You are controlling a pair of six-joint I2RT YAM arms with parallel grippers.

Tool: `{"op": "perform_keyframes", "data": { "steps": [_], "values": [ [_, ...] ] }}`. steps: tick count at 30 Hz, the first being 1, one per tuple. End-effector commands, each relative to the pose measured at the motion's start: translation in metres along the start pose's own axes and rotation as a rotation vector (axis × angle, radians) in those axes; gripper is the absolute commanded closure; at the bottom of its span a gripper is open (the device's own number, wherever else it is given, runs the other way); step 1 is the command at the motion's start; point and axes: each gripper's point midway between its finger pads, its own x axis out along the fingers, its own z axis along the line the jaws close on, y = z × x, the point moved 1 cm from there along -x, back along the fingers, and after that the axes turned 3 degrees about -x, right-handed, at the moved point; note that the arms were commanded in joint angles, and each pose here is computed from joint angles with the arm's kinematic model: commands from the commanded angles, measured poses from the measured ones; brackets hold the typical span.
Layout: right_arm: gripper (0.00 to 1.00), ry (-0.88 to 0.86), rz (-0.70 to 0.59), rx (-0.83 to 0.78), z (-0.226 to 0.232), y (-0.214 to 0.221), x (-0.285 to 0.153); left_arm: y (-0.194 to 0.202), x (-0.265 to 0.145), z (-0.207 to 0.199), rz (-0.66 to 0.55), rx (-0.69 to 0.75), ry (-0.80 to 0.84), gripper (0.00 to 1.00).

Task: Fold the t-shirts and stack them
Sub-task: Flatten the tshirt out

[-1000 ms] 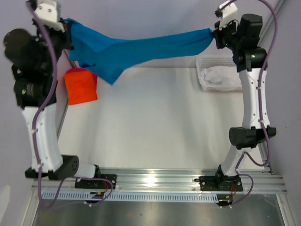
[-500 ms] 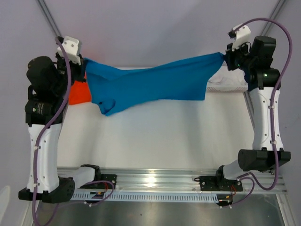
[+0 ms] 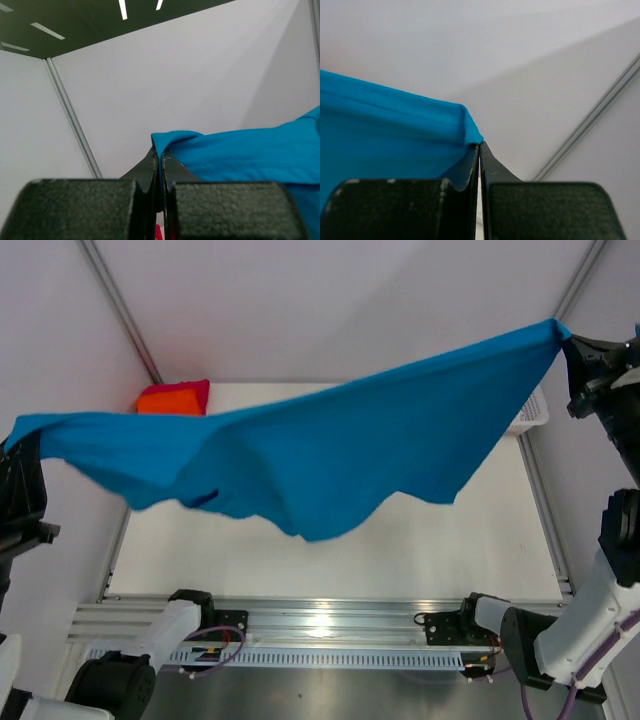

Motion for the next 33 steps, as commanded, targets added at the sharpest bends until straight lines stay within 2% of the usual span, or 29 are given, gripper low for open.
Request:
{"op": "perform_keyframes", "data": {
  "steps": [1, 3, 5, 6, 7, 8, 10, 11, 12, 15, 16, 19, 20, 21, 24, 27, 33],
  "values": [
    [1.0, -0.05, 0.128, 0.129, 0.012, 0.04, 0.007, 0.071, 0.023, -0.014, 0.231, -0.082, 0.064, 1.0],
    [1.0, -0.092, 0.175, 0.175, 0.018, 0.062, 0.015, 0.125, 0.036, -0.024, 0.357, -0.1, 0.112, 1.0],
    [1.0, -0.13, 0.268, 0.242, 0.023, 0.111, 0.035, 0.164, 0.048, -0.029, 0.453, -0.12, 0.139, 1.0],
    [1.0, -0.144, 0.303, 0.263, 0.024, 0.131, 0.042, 0.208, 0.06, -0.037, 0.56, -0.139, 0.175, 1.0],
    [1.0, -0.169, 0.372, 0.308, 0.028, 0.171, 0.058, 0.226, 0.066, -0.039, 0.595, -0.144, 0.187, 1.0],
    [1.0, -0.181, 0.41, 0.316, 0.029, 0.194, 0.066, 0.242, 0.075, -0.04, 0.617, -0.143, 0.197, 1.0],
    [1.0, -0.158, 0.491, 0.286, 0.028, 0.239, 0.085, 0.308, 0.095, -0.046, 0.76, -0.143, 0.234, 1.0],
    [1.0, -0.202, 0.571, 0.274, 0.046, 0.282, 0.097, 0.328, 0.103, -0.047, 0.79, -0.137, 0.241, 1.0],
    [1.0, -0.19, 0.576, 0.242, 0.047, 0.297, 0.108, 0.371, 0.115, -0.052, 0.874, -0.131, 0.264, 1.0],
    [1.0, -0.227, 0.717, 0.206, 0.075, 0.371, 0.127, 0.425, 0.135, -0.06, 0.946, -0.079, 0.285, 1.0],
    [1.0, -0.23, 0.732, 0.188, 0.08, 0.386, 0.135, 0.461, 0.14, -0.063, 1.013, -0.06, 0.281, 1.0],
    [1.0, -0.29, 0.837, 0.153, 0.112, 0.446, 0.149, 0.506, 0.152, -0.07, 1.06, 0.011, 0.289, 1.0],
    [1.0, -0.291, 0.872, 0.133, 0.117, 0.462, 0.151, 0.532, 0.153, -0.073, 1.106, 0.025, 0.287, 1.0],
    [1.0, -0.339, 0.901, 0.108, 0.139, 0.485, 0.157, 0.545, 0.156, -0.074, 1.112, 0.04, 0.287, 1.0],
    [1.0, -0.374, 0.957, 0.066, 0.163, 0.524, 0.165, 0.584, 0.152, -0.076, 1.17, 0.072, 0.288, 1.0],
    [1.0, -0.383, 0.982, 0.03, 0.174, 0.547, 0.172, 0.616, 0.151, -0.074, 1.187, 0.123, 0.263, 1.0],
    [1.0, -0.389, 1.014, -0.014, 0.191, 0.588, 0.194, 0.647, 0.16, -0.068, 1.154, 0.171, 0.191, 1.0]
  ]
}}
